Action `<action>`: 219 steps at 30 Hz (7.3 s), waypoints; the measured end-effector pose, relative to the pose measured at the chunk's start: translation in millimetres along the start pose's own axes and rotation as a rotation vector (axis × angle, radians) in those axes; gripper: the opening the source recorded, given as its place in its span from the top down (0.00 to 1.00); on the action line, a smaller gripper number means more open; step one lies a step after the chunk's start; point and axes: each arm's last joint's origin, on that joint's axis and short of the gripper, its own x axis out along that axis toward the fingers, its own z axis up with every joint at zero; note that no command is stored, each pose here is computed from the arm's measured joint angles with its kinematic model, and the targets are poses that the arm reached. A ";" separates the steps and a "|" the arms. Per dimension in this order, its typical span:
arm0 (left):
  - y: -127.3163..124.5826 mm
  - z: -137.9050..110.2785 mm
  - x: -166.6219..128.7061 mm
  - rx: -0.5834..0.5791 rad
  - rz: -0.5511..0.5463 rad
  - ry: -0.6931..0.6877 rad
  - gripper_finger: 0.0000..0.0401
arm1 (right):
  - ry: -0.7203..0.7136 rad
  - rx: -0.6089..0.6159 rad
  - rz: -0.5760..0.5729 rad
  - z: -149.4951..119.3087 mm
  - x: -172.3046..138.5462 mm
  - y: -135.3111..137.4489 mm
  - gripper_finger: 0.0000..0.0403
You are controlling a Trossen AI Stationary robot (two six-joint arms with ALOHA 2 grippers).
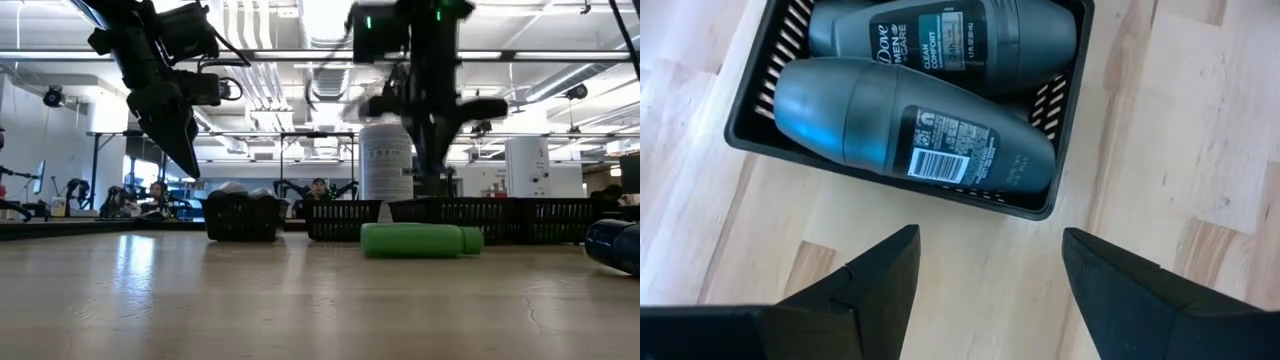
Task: Pick & Place Travel size toiletries
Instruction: Put the blue razor into the middle right black bin, then put the green shampoo into the right black bin, then put the blue shave cream into the middle left black bin, then return to Home Position
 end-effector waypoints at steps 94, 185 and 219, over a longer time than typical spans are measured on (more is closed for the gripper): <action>-1.6 1.0 0.0 -0.025 -0.046 -0.009 0.38 | 0.027 0.112 0.018 -47.2 -52.4 -84.9 0.79; -5.8 -2.9 -11.5 -0.104 -0.204 -0.006 0.38 | -0.324 -0.317 0.697 -44.0 -86.6 14.7 0.23; 3.7 -110.3 -46.2 -0.260 -0.368 -1.001 0.38 | -1.266 -0.584 1.429 -79.9 16.2 -193.5 0.23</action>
